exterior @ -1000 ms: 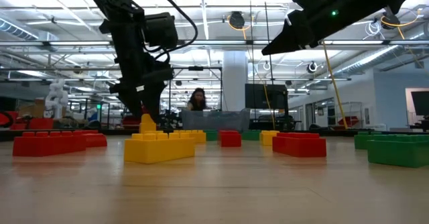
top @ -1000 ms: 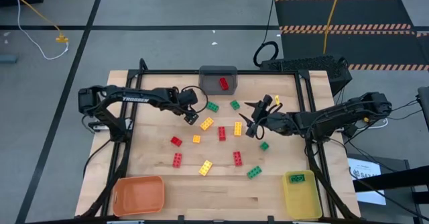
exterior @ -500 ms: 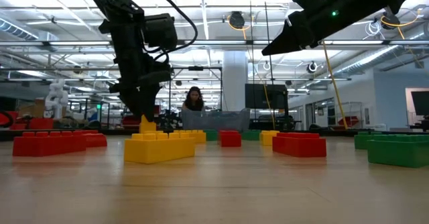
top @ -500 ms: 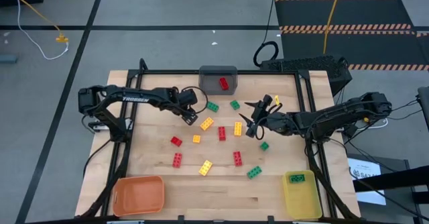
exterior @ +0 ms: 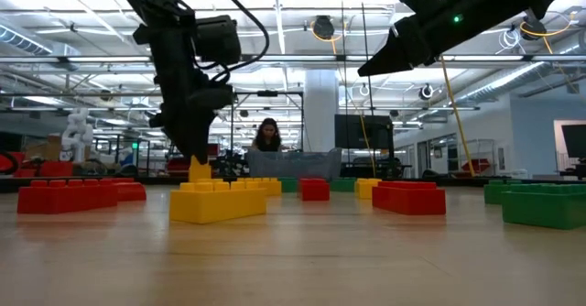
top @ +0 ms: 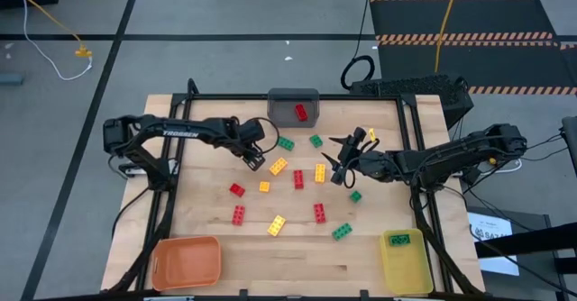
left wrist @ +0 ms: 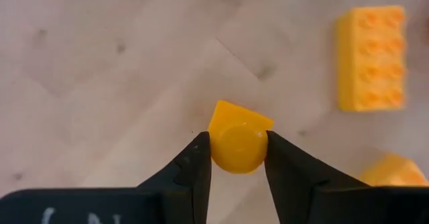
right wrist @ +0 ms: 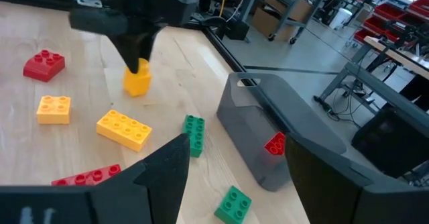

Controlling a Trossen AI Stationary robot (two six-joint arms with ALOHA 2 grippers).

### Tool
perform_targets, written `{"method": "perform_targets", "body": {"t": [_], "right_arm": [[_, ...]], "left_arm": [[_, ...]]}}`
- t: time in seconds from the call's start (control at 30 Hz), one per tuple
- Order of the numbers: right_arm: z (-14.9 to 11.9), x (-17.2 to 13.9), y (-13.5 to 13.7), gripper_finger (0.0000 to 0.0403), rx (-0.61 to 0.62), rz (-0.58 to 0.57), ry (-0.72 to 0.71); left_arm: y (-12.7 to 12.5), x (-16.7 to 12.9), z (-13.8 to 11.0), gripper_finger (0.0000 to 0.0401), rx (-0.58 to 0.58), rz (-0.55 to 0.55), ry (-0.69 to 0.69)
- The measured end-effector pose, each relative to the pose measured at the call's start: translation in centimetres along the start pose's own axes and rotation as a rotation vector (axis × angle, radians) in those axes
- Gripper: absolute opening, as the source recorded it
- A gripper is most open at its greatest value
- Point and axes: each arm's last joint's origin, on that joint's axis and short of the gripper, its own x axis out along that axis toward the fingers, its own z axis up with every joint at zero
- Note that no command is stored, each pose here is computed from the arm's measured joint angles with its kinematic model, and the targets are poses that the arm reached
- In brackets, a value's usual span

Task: Sort & place blocks by color
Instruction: Put the yellow game piece into the orange bin

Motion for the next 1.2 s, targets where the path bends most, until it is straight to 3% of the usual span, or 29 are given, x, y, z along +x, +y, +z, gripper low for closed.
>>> {"method": "perform_targets", "body": {"t": [0.27,0.5,0.63,0.8,1.2], "right_arm": [[0.0,0.0,0.0,0.0233,-0.018,-0.001,0.0],[-0.2,0.0,0.0,0.0233,-0.035,-0.001,0.02],[-0.3,0.0,0.0,0.0233,-0.04,-0.001,0.027],[-0.3,0.0,0.0,0.0233,-0.039,-0.001,0.026],[-0.3,0.0,0.0,0.0233,-0.038,0.0,0.029]], "left_arm": [[-2.0,-5.4,0.7,0.0124,0.035,-0.043,-0.006],[-6.5,-12.3,-0.3,0.0125,0.135,-0.113,-0.008],[-9.2,-15.2,-2.4,0.0126,0.143,-0.161,0.014],[-12.0,-16.5,-6.3,0.0126,0.111,-0.179,0.084],[-15.5,-18.1,-15.8,0.0126,-0.026,-0.186,0.223]]}}
